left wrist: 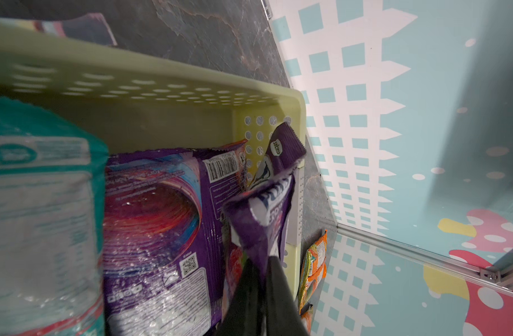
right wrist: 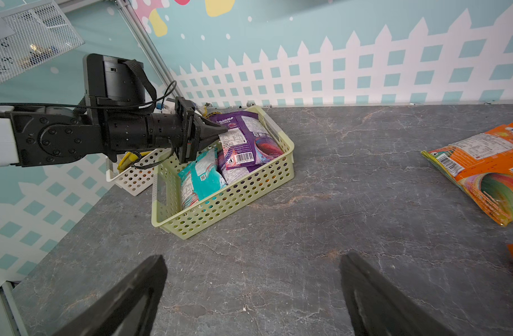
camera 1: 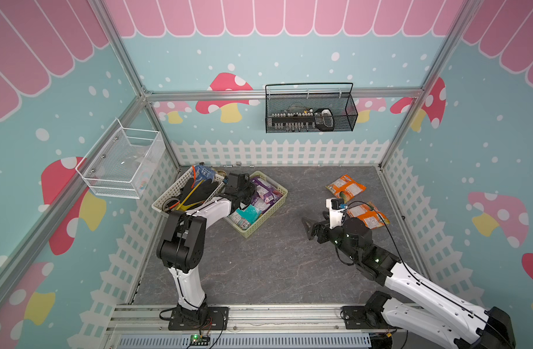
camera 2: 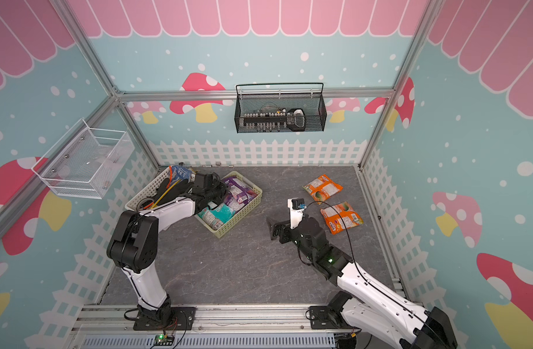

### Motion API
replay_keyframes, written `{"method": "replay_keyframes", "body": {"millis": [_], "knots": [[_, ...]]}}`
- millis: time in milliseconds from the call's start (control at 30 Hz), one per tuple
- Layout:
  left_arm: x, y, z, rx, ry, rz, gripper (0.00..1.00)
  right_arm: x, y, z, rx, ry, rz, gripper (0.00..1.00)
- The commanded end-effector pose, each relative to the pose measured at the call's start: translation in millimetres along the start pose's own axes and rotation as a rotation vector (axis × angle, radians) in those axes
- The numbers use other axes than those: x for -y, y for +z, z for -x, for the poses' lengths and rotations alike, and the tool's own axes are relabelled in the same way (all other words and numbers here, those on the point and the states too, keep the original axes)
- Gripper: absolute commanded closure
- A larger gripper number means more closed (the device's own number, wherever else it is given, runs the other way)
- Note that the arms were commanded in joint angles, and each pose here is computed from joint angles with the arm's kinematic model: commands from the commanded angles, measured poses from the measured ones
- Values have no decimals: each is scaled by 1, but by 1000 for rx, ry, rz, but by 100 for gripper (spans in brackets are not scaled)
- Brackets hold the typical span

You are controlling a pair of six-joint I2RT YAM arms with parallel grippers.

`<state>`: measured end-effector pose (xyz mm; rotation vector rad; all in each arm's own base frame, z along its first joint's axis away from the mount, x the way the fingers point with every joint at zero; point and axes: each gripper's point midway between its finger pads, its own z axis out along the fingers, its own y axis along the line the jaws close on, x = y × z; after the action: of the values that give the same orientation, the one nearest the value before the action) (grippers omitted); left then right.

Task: Put the candies in the basket
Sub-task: Place the candy in the basket.

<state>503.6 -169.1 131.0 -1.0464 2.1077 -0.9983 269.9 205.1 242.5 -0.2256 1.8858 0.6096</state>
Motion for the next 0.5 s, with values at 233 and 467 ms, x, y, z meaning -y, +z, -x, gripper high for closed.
{"method": "replay_keyframes", "body": {"millis": [233, 467], "knots": [[-28, 13, -6, -51, -6, 39, 74, -4, 1, 4, -2, 18, 8, 1], [-36, 3, 1, -40, -22, 54, 66, -2, 3, 2, -12, 23, -1, 1]]}}
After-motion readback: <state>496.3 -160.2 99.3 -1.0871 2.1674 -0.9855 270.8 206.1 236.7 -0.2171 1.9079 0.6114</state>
